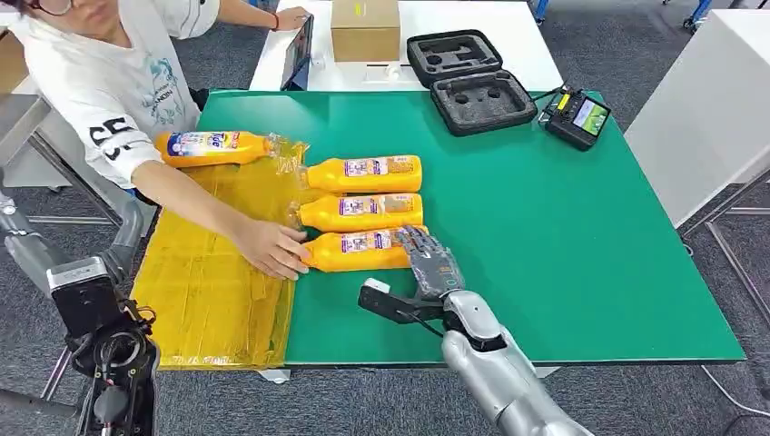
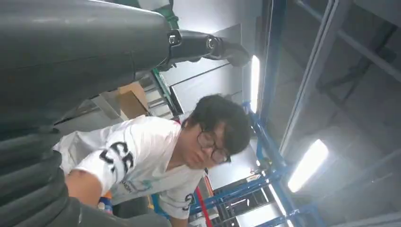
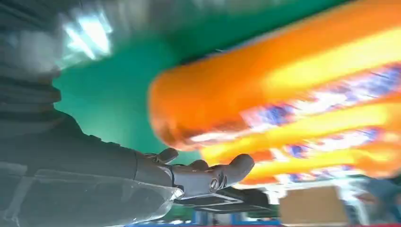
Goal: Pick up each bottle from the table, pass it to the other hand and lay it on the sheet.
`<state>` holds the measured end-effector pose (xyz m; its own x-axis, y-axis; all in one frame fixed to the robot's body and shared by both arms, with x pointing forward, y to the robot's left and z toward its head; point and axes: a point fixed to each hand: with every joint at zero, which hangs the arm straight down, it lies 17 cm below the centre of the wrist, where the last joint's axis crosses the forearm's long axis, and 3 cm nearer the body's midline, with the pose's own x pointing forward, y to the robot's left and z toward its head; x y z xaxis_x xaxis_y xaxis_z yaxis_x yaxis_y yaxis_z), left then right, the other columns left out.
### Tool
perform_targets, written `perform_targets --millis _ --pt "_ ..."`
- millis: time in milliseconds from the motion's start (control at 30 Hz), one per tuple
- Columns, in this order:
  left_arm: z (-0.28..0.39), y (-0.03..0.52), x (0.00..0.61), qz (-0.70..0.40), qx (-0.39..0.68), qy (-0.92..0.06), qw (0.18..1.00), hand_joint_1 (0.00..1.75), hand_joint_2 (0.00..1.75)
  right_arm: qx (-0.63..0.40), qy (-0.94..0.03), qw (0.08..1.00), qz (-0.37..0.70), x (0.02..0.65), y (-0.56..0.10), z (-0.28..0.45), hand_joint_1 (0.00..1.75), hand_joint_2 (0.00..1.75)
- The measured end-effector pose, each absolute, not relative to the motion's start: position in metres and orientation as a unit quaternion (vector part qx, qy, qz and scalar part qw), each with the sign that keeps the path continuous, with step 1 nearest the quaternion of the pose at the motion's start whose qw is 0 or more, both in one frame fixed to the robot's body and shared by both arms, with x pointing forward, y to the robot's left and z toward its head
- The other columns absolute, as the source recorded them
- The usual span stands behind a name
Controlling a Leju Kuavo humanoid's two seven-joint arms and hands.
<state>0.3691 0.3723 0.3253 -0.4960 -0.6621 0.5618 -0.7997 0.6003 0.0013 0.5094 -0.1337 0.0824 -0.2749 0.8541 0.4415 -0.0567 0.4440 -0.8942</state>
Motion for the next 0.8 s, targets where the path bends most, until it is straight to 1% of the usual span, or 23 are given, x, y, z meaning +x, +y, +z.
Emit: perform_targets --millis 167,333,800 --pt "0.325 0.376 0.361 0.139 0.428 -0.853 0.263 0.0 1.75 -0.262 -0.702 0.504 0.429 0.507 -0.109 0.109 0.0 1.75" --pt "0.322 0.378 0.357 0.144 0.428 -0.852 0.266 0.0 1.75 -0.253 -0.706 0.5 0.433 0.51 -0.099 0.119 0.0 1.75" --pt "0.318 0.383 0.356 0.16 0.42 -0.851 0.273 0.0 1.75 -0.241 -0.666 0.535 0.46 0.524 -0.103 0.09 0.0 1.75"
